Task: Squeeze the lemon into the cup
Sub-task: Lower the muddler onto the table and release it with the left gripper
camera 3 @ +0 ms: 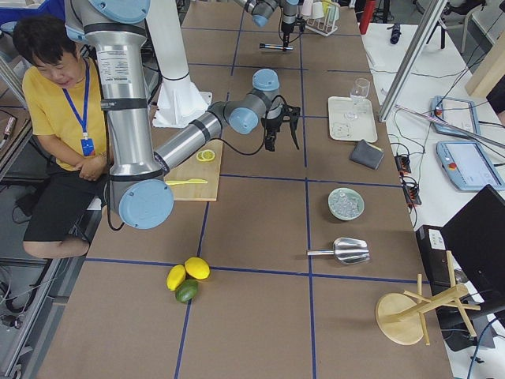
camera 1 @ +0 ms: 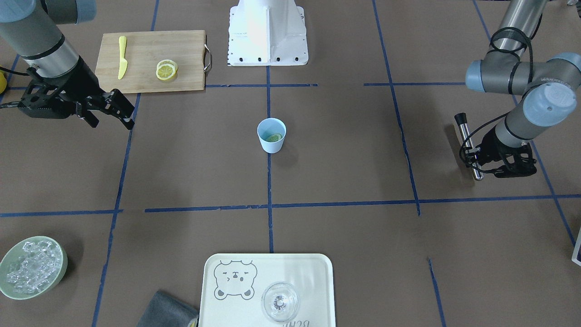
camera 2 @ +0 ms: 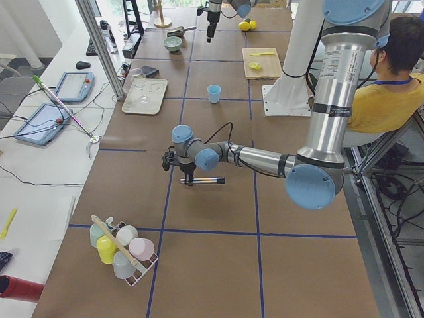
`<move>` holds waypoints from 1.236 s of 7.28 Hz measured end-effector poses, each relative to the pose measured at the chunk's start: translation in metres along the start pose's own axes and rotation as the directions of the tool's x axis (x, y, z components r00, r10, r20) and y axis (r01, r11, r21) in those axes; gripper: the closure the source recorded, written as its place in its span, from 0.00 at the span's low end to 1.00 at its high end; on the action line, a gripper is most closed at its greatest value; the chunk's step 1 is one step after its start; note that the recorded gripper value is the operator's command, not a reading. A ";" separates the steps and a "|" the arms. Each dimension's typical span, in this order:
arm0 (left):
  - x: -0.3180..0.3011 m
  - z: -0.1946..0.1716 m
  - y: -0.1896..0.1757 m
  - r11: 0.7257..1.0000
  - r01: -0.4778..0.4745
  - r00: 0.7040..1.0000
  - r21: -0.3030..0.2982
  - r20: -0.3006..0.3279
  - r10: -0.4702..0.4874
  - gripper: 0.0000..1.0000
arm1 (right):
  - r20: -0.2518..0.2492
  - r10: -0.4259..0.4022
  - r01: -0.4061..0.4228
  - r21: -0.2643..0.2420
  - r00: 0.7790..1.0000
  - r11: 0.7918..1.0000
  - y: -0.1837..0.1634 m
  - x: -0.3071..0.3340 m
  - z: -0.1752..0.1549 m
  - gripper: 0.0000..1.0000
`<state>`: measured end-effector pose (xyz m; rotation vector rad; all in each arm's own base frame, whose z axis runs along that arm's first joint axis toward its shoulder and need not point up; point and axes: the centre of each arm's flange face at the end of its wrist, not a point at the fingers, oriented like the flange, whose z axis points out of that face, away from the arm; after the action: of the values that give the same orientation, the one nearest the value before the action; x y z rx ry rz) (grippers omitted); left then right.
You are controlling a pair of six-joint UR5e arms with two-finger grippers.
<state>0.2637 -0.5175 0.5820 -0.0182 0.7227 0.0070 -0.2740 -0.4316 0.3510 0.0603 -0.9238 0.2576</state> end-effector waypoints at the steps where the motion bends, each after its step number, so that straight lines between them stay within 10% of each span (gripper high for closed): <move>1: 0.001 0.000 0.000 1.000 -0.003 1.000 0.000 0.000 0.003 0.97 | 0.000 0.000 0.000 0.000 1.000 1.000 0.000 0.000 0.000 0.00; 9: 0.010 -0.001 0.001 0.999 -0.042 0.999 0.032 -0.016 0.042 0.92 | 0.001 -0.001 0.001 0.000 1.000 1.000 0.000 -0.001 0.000 0.00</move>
<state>0.2706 -0.5166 0.5750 0.0277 0.7398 0.0356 -0.2745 -0.4319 0.3508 0.0606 -0.9249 0.2560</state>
